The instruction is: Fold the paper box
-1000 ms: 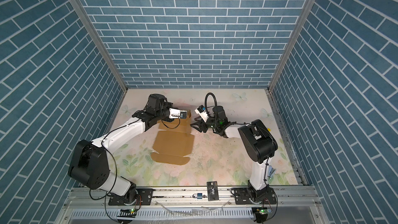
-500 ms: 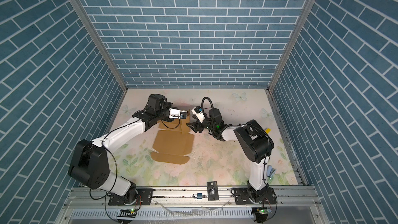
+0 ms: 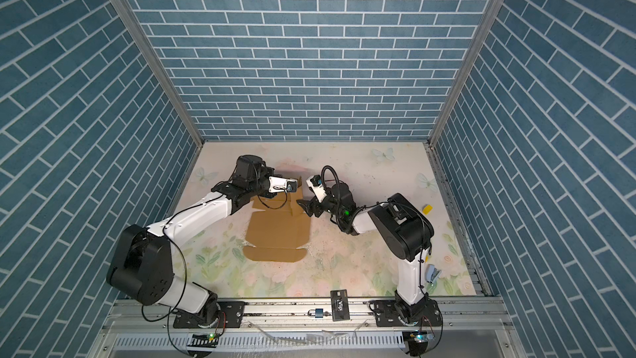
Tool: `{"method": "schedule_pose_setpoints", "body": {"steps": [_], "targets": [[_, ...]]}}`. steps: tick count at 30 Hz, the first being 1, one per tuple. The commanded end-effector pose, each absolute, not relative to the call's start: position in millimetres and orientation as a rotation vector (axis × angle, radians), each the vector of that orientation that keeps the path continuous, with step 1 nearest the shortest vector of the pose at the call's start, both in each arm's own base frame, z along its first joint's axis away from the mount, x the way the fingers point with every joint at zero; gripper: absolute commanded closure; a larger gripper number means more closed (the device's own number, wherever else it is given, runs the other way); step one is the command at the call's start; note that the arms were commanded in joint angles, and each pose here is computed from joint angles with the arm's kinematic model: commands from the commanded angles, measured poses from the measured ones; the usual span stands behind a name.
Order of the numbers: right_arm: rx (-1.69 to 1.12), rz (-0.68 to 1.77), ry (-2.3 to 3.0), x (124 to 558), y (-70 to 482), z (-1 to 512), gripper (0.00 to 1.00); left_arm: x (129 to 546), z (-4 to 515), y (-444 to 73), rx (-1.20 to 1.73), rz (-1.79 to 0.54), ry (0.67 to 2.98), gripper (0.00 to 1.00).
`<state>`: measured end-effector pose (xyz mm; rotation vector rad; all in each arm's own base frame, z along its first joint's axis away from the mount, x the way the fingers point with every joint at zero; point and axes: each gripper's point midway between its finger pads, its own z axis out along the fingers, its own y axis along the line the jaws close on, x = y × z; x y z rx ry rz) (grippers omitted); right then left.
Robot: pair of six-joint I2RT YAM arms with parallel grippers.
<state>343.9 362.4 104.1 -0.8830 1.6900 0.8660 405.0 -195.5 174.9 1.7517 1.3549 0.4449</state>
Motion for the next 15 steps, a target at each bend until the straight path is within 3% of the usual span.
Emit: {"method": "schedule_pose_setpoints", "body": {"steps": [1, 15], "targets": [[-0.888, 0.871, 1.653, 342.5, 363.8, 108.9, 0.19, 391.7, 155.3, -187.2, 1.794, 0.413, 1.43, 0.91], [-0.929, 0.941, 1.615, 334.3, 371.1, 110.4, 0.2, 384.6, 142.4, -178.4, 1.827, 0.428, 1.475, 0.85]]}}
